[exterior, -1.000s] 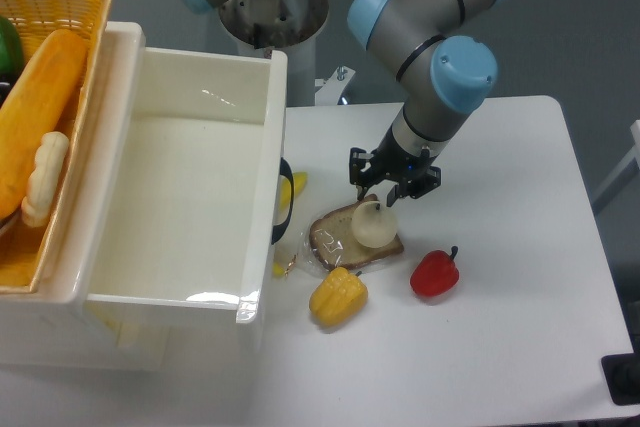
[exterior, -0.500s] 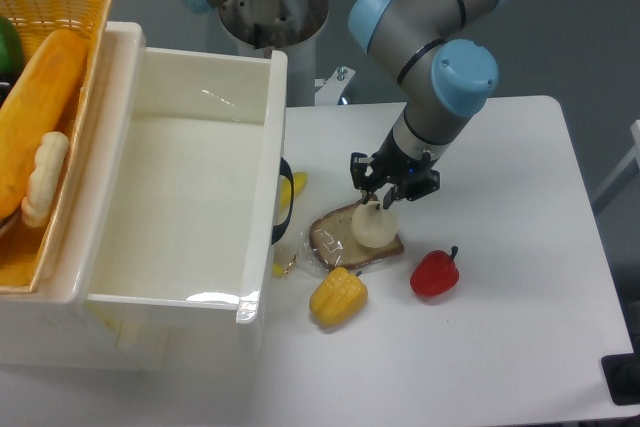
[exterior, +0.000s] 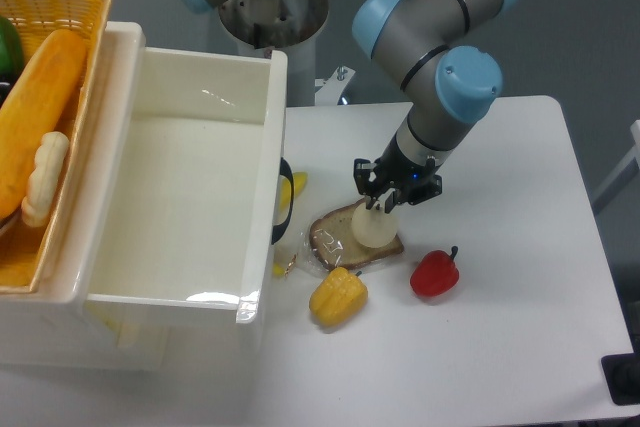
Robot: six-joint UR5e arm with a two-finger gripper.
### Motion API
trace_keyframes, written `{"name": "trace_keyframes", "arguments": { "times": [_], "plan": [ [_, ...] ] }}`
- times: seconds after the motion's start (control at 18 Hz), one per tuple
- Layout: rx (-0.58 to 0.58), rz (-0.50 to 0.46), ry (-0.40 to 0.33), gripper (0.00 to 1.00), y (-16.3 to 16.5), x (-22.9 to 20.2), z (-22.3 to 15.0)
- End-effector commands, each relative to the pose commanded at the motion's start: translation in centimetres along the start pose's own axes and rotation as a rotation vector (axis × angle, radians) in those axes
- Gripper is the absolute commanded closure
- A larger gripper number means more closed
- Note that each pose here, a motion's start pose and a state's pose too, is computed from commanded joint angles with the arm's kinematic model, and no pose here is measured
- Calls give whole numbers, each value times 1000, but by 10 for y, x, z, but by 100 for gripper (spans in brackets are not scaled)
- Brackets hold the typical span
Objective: Pick up the pear
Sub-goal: 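Lower the gripper around the pear and close on it, then lift the held pear off the bread and raise it upward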
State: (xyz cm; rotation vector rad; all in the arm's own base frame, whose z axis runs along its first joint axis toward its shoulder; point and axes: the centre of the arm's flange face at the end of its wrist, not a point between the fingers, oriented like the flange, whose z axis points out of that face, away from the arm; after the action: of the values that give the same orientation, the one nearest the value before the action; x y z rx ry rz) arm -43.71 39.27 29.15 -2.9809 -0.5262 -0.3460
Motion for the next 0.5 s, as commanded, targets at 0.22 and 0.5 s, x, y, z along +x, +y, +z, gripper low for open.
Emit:
{"name": "trace_keyframes", "arguments": {
  "times": [0.22,0.5],
  "plan": [
    [1,2,-3,100,0,0,-2],
    [25,5,-26,100,-7,-3,-18]
  ]
}}
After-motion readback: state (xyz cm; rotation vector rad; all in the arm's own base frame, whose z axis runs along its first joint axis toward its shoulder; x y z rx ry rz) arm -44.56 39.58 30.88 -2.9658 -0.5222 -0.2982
